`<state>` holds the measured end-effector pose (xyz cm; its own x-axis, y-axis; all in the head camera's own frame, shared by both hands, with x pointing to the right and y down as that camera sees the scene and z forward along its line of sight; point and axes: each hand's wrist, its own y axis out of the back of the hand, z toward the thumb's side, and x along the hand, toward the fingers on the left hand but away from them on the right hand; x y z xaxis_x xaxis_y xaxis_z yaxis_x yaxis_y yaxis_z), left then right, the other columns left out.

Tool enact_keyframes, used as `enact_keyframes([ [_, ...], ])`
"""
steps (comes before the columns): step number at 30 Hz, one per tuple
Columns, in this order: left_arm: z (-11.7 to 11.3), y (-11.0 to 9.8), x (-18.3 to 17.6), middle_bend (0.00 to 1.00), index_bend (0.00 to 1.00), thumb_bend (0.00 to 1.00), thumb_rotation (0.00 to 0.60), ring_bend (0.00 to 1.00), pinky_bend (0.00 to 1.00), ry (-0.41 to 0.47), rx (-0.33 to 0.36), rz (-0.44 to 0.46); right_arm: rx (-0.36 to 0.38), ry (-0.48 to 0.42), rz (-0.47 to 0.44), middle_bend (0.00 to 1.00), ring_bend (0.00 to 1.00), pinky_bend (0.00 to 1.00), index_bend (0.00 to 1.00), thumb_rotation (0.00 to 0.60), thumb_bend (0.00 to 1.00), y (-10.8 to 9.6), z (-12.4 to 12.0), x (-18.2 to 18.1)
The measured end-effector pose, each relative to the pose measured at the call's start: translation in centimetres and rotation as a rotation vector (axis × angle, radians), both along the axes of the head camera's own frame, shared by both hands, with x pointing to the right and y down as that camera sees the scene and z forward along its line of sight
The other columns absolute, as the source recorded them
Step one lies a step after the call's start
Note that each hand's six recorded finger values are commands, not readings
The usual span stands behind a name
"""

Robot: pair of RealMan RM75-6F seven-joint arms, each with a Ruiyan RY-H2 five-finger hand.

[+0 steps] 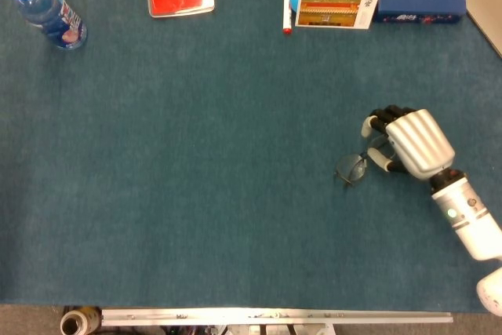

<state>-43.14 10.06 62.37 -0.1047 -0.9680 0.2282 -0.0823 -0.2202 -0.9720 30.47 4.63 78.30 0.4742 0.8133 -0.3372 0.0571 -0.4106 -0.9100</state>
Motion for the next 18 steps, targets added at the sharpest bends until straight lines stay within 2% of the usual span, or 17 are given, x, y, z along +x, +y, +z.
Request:
enact_keyframes([
  [18, 0.01, 0.04, -0.07, 0.57, 0.56, 0.24, 0.6, 0.44, 0.53, 0.0, -0.004, -0.005, 0.001, 0.013, 0.003, 0.48, 0.4, 0.59, 0.49, 0.6, 0.25, -0.15, 0.32, 0.36],
])
